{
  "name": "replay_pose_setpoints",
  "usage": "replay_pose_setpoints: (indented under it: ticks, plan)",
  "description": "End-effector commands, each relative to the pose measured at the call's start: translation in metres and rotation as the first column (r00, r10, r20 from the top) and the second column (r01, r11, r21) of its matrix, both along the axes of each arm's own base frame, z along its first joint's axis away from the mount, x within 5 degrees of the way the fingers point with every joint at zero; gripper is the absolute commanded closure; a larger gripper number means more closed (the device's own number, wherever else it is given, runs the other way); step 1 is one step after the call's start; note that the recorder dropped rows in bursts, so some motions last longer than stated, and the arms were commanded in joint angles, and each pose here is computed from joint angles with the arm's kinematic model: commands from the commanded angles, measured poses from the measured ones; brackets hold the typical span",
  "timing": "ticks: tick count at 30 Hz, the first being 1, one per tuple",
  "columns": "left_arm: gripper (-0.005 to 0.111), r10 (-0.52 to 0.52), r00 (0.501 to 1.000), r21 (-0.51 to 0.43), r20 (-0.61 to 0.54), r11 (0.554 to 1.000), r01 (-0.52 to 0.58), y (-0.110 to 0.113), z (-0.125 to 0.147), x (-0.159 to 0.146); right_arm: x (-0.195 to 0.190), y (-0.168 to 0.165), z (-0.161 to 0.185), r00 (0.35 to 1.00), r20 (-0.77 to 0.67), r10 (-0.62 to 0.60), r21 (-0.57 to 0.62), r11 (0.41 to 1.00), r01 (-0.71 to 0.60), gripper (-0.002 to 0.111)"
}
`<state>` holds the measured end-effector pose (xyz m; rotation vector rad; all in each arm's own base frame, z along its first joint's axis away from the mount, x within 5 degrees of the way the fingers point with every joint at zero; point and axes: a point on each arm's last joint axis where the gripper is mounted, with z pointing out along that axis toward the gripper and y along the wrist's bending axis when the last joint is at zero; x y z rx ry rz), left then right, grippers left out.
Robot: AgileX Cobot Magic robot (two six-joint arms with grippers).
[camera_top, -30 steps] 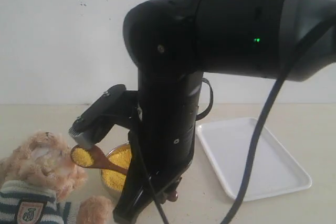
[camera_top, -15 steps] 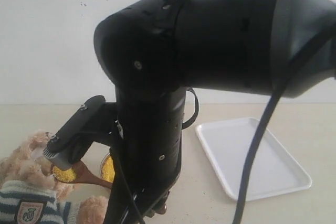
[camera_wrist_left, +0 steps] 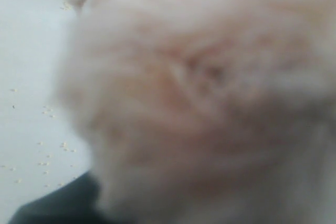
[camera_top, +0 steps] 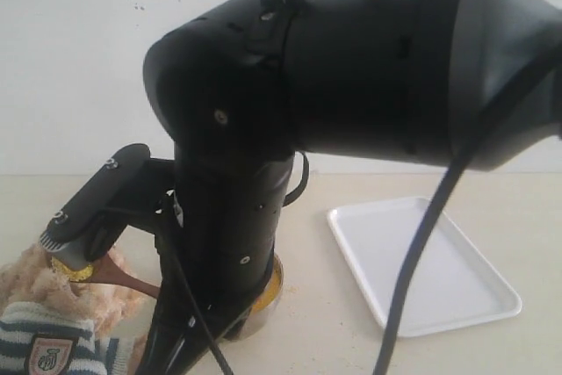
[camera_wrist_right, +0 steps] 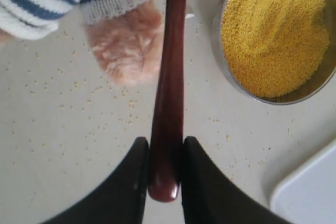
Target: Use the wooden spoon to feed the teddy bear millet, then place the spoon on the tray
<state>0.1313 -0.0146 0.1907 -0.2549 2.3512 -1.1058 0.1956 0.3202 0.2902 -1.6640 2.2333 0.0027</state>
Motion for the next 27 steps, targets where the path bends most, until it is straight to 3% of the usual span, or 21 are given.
replay_pose_setpoints:
  ticks: [1, 12, 27]
  plan:
    - [0.103, -0.004, 1.000, -0.023, 0.019, 1.000, 0.004, -0.002, 0.003, 0.000, 0.002, 0.004, 0.005, 0.999, 0.041, 0.011, 0.056, 0.998, -0.013, 0.106]
    - [0.103, -0.004, 1.000, -0.023, 0.019, 1.000, 0.004, -0.002, 0.003, 0.000, 0.002, 0.007, 0.005, 0.985, 0.155, 0.068, -0.015, 0.998, -0.066, 0.106]
    - [0.103, -0.004, 1.000, -0.023, 0.019, 1.000, 0.004, -0.002, 0.003, 0.000, 0.003, 0.014, -0.020, 0.970, 0.207, 0.129, -0.208, 0.974, -0.085, 0.106]
